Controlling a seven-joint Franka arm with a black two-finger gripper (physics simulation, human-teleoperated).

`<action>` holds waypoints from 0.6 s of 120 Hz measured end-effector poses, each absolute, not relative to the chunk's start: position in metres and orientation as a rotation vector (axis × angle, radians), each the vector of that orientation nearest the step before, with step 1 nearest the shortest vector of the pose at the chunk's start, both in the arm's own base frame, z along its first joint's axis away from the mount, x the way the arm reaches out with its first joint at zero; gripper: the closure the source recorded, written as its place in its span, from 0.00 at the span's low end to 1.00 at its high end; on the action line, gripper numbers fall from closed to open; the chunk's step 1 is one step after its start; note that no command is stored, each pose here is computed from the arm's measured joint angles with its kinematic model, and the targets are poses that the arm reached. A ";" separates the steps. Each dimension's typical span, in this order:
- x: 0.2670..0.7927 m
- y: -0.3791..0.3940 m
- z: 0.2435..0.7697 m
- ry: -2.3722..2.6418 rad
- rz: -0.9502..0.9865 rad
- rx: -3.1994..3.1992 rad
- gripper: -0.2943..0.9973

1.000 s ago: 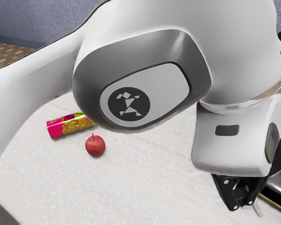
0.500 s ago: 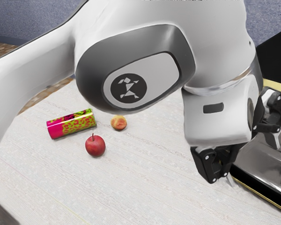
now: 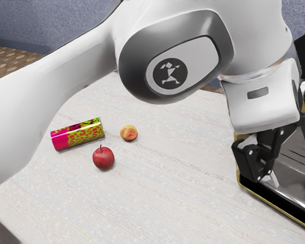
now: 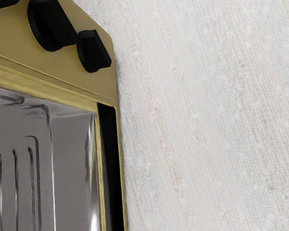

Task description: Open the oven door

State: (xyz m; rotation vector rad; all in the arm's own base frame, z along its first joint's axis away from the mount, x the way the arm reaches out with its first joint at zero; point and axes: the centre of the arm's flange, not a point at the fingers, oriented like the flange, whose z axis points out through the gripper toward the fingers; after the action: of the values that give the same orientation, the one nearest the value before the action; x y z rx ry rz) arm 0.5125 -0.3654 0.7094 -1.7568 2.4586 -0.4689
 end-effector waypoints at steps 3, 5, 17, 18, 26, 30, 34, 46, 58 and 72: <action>0.514 -0.365 0.711 2.451 -0.476 -1.759 0.23; 0.515 -0.364 0.711 2.447 -0.479 -1.761 0.23; 0.521 -0.362 0.714 2.424 -0.501 -1.774 0.23; 0.521 -0.362 0.714 2.424 -0.503 -1.775 0.23; 0.525 -0.365 0.715 2.423 -0.522 -1.779 0.23; 0.526 -0.368 0.714 2.426 -0.527 -1.778 0.23; 0.527 -0.370 0.712 2.426 -0.529 -1.778 0.23; 0.535 -0.369 0.706 2.415 -0.523 -1.794 0.23; 0.544 -0.365 0.699 2.398 -0.520 -1.816 0.23; 0.550 -0.361 0.700 2.376 -0.539 -1.829 0.23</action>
State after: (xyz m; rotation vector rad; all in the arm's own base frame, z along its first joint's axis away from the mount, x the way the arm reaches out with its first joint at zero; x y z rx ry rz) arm 0.5498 -0.3615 0.6998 -1.8287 2.3765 -0.5388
